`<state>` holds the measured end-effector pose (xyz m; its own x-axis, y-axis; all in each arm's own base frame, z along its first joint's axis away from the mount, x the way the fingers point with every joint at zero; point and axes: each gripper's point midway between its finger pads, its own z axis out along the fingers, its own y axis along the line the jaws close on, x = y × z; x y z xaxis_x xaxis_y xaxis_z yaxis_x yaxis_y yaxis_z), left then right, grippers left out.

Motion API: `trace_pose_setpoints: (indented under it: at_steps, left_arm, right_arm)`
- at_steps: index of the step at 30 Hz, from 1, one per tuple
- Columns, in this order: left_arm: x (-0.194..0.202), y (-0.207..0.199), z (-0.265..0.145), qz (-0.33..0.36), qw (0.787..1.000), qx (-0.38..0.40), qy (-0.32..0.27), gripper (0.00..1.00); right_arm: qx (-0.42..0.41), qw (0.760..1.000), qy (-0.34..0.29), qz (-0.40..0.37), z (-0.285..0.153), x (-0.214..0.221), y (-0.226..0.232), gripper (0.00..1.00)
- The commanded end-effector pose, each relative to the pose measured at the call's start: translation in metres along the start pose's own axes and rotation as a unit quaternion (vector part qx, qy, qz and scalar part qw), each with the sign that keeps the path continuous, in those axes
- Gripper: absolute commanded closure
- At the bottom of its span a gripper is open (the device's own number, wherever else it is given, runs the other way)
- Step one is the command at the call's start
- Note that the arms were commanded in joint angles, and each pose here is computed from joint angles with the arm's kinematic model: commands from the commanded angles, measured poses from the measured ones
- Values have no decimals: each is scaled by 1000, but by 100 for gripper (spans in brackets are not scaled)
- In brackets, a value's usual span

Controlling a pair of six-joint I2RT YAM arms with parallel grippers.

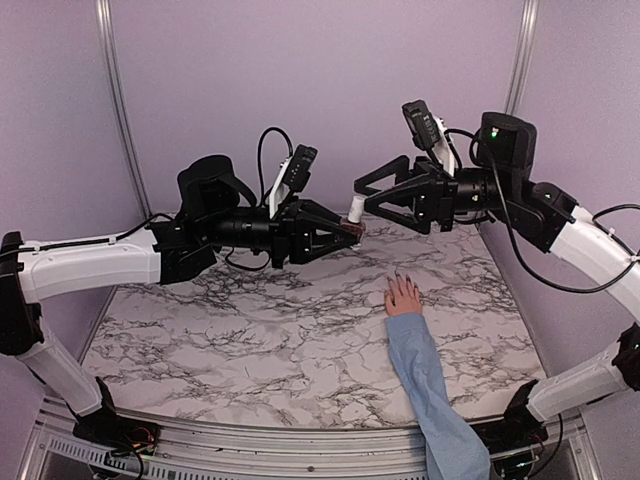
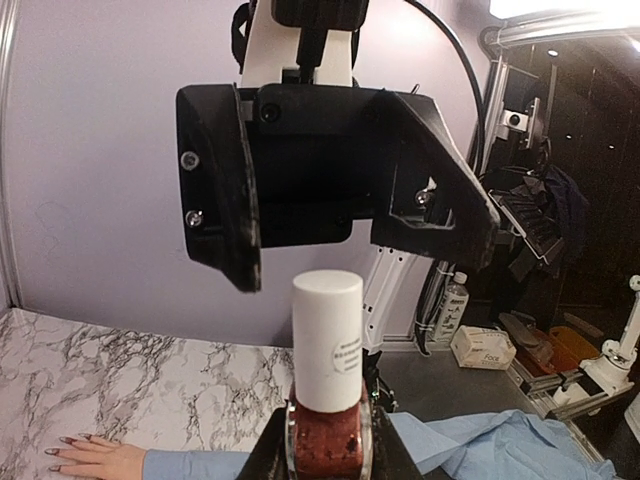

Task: Paint the nails
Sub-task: Screw the nail polish bottle.

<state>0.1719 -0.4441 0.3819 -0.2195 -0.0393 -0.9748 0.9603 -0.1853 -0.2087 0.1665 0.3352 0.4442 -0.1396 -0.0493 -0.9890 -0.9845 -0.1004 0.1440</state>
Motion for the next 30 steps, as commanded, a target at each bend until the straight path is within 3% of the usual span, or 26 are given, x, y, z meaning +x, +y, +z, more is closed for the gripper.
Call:
trace_pose_setpoints:
  at_steps: [1,5,20,30]
  left_arm:
    - [-25,-21,7,27,998,47,-27,100]
    - [-27,-23,10,27,998,52,-29,100]
    - [-29,-4,11,33,998,-1,-45,100]
    - [-31,24,5,52,993,-87,-63,100]
  right_arm:
    - [-59,998,-7,-28,3,-13,24,43]
    - [-66,997,-2,-25,7,-9,24,49]
    - [-64,998,11,-7,10,1,19,98]
    - [14,999,20,21,13,8,-10,100]
